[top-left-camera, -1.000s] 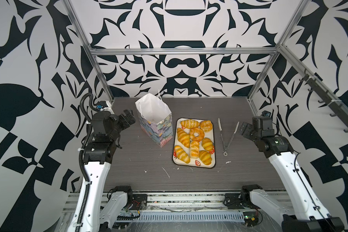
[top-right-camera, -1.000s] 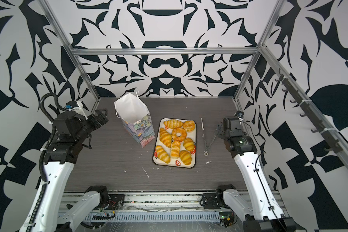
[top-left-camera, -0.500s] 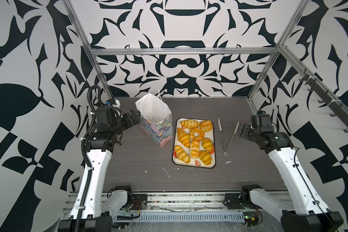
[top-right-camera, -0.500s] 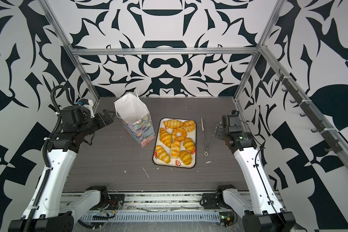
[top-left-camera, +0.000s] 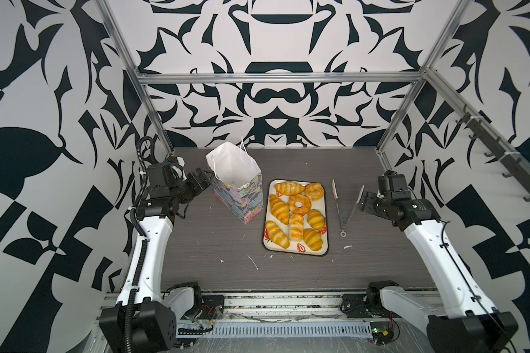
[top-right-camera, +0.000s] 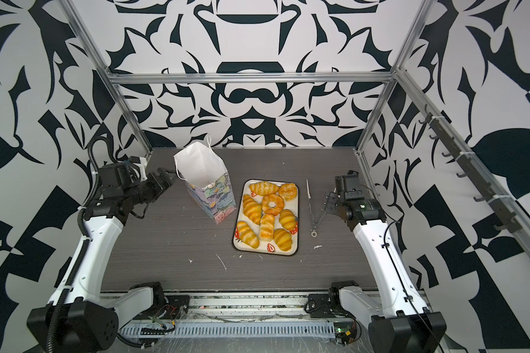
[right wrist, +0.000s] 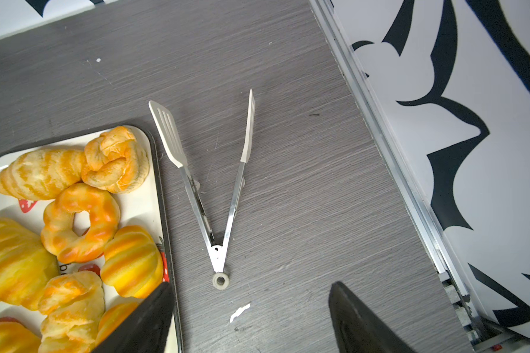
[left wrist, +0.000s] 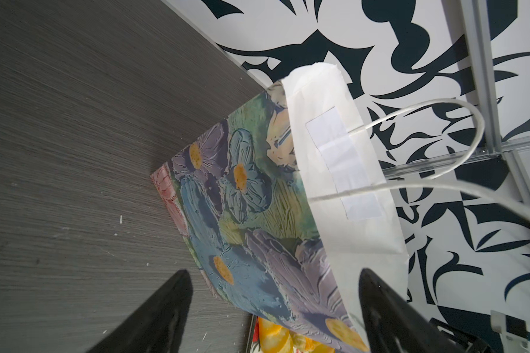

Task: Place the fake bread into the paper bag
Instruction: 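Raise the left gripper to the paper bag's rim while the right nears the tongs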

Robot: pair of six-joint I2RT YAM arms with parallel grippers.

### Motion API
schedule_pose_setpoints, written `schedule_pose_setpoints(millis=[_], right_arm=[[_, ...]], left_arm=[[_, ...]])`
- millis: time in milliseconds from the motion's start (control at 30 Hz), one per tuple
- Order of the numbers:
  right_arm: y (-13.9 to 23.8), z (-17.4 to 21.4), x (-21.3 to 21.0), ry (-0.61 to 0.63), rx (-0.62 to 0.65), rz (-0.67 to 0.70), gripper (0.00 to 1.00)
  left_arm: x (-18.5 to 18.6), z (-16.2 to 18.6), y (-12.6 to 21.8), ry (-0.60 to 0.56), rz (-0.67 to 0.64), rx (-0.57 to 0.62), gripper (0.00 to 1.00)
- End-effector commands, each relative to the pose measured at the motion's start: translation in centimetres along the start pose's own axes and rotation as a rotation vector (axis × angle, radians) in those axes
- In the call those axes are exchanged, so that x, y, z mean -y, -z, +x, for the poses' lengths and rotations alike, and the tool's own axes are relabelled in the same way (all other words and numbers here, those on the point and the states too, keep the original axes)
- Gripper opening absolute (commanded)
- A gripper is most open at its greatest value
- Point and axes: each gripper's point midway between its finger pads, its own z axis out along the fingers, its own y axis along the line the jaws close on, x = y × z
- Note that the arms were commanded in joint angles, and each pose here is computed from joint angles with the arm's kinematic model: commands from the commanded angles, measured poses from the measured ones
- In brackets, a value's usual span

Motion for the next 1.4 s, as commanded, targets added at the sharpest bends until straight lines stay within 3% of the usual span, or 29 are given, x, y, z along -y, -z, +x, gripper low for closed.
schedule_pose_setpoints(millis=[0,100,300,767,900,1367], right_arm=[[-0.1,0.0,-0.4,0.009,-0.002,-0.015,0.83],[-0.4,0.1,-0.5,0.009,-0.01,-0.012,0.83],[-1.2,0.8,-0.6,0.004,-0.042,-0.002,0.82],[-1.6,1.8,-1.2,0.023,-0.056,0.004,0.82],[-2.1,2.0,-0.5,0.018,-0.073,0.055,0.85],[-2.5,2.4,-1.1,0.014,-0.089,0.038,0.89]], left_arm=[[1.3,-0.6,0.1,0.005,0.064,0.005,0.86],[1.5,-0.8,-0.2,0.005,0.071,0.0,0.86],[0.5,-1.0,-1.3,0.013,0.01,-0.055,0.76],[0.7,-1.7,-2.1,0.005,0.027,-0.054,0.63],[0.9,-1.8,-2.3,-0.004,0.029,-0.059,0.59],[0.7,-1.5,-3.3,-0.028,0.006,-0.084,0.45]])
